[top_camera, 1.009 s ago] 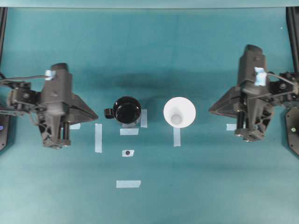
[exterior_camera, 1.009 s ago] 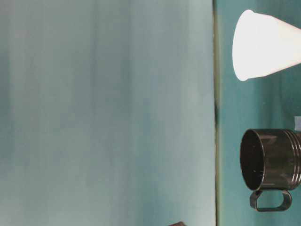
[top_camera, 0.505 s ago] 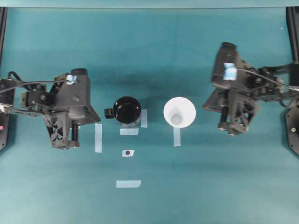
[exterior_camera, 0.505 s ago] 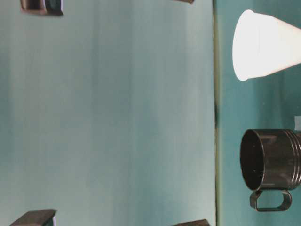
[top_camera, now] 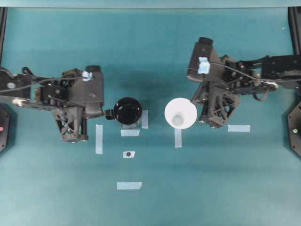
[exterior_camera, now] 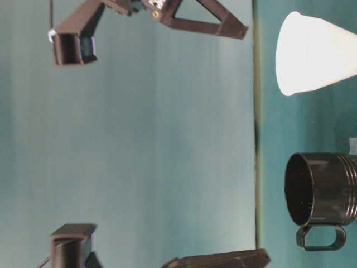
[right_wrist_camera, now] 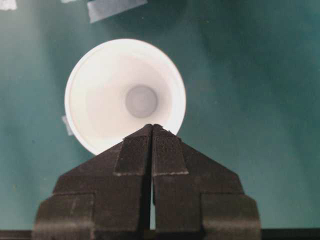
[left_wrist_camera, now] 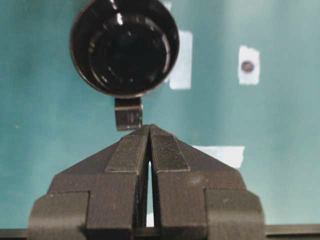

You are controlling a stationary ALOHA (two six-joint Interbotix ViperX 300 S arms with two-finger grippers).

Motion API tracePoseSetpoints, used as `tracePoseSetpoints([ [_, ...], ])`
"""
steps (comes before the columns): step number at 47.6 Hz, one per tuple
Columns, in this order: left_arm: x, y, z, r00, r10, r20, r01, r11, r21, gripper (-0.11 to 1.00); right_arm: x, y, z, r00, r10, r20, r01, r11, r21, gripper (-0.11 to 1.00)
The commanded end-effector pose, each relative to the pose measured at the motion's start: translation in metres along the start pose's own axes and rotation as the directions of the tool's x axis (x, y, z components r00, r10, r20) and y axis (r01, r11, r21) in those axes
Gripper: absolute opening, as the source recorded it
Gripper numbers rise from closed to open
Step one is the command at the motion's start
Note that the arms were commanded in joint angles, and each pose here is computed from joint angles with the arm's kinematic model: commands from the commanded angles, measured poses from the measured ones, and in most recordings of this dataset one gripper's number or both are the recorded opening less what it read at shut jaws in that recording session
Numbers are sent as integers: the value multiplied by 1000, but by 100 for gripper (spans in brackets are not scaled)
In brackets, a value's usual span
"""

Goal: Holding the cup holder with the left arm, the right arm places the cup into the cup holder.
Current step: 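Open both grippers and lower left onto holder handle, right onto cup rim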

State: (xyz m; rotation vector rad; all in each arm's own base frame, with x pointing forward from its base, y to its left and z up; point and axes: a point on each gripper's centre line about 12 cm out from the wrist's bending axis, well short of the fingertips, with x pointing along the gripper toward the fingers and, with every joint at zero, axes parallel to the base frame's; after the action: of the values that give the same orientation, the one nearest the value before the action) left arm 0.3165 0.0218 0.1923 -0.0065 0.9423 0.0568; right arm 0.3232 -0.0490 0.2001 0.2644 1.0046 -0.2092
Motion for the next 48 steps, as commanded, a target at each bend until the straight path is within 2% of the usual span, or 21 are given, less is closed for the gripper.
tracePoseSetpoints([
  [1, -1, 0, 10, 1000, 1, 12, -1, 1000, 7, 3, -4, 1, 12, 1000, 3, 31, -3, 1000, 5, 1],
  [10, 5, 0, 9, 999, 1, -41, -1, 1000, 16, 3, -3, 2, 15, 999, 3, 34, -3, 1000, 3, 1],
  [24, 3, 1, 15, 999, 3, -45, 1, 996, 84, 3, 1, -2, 14, 1000, -4, 21, 4, 1000, 13, 1],
  [33, 1, 7, 17, 999, 12, -33, -10, 997, 73, 3, 5, -2, 15, 1000, -5, 20, 5, 1000, 13, 4],
  [40, 2, 10, 18, 1000, 18, -19, -16, 997, 72, 3, 7, -5, 14, 1000, -10, 15, 9, 1000, 19, 14],
  [44, 2, 10, 20, 1000, 18, -7, -18, 997, 72, 3, 7, -5, 16, 1000, -10, 16, 10, 1000, 20, 27],
  [48, 1, 10, 22, 1000, 18, 7, -19, 997, 71, 4, 6, -5, 17, 1000, -11, 21, 11, 1000, 21, 45],
])
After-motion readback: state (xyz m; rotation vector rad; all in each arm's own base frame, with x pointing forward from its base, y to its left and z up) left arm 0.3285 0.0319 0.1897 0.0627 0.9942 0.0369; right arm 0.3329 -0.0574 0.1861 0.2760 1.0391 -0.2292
